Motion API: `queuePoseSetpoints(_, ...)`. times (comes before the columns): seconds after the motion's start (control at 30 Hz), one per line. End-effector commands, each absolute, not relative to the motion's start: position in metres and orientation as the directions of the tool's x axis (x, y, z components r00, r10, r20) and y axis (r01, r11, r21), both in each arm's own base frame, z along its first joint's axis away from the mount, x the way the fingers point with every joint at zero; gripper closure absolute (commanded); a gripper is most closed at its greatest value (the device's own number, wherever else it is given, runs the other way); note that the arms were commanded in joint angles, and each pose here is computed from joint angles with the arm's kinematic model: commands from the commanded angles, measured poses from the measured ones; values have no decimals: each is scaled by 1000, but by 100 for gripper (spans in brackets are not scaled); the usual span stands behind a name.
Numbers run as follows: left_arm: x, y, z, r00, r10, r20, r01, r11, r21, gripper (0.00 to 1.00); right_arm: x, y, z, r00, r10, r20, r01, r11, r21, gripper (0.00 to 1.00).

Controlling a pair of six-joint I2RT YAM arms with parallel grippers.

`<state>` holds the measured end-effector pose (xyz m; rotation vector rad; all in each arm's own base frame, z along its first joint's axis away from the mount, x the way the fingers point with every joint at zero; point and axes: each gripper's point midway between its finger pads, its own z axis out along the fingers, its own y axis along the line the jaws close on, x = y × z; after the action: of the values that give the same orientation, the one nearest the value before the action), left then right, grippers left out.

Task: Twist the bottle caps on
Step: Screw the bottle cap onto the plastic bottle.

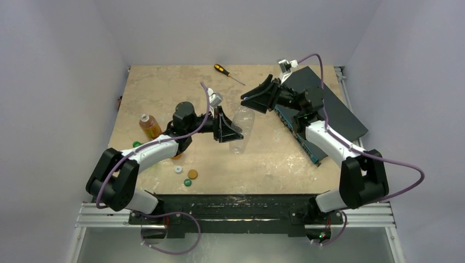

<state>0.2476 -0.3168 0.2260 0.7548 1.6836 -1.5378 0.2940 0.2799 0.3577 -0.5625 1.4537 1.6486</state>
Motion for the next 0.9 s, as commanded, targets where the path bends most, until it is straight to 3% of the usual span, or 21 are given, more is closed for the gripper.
queuePoseSetpoints(0.0, 242, -319, 246, -545, -83, -834, 835, 31, -549, 100, 265, 278, 383, -506, 309, -805, -860, -107, 500, 40)
queuePoseSetpoints(0.2, 243, -320, 246, -555, -91, -827, 828, 34, -560, 100, 262, 278, 384, -511, 300, -806, -858, -114, 502, 50)
queuePoseSetpoints(0.4, 250, -318, 244, -576, -104, -811, 811, 56, -583, 100, 273, 279, 381, -487, 298, -821, -864, -26, 503, 74)
queuePoseSetpoints(0.53, 263, -316, 243, -571, -119, -812, 802, 129, -583, 100, 305, 280, 356, -473, 239, -848, -809, 263, 525, 88)
queuePoseSetpoints(0.67, 292, -308, 239, -513, -128, -849, 790, 317, -525, 100, 332, 284, 340, -465, 211, -860, -675, 544, 498, 99)
queuePoseSetpoints(0.87, 327, -291, 249, -367, -121, -922, 710, 604, -362, 100, 354, 284, 308, -523, 226, -822, -375, 805, 460, 100)
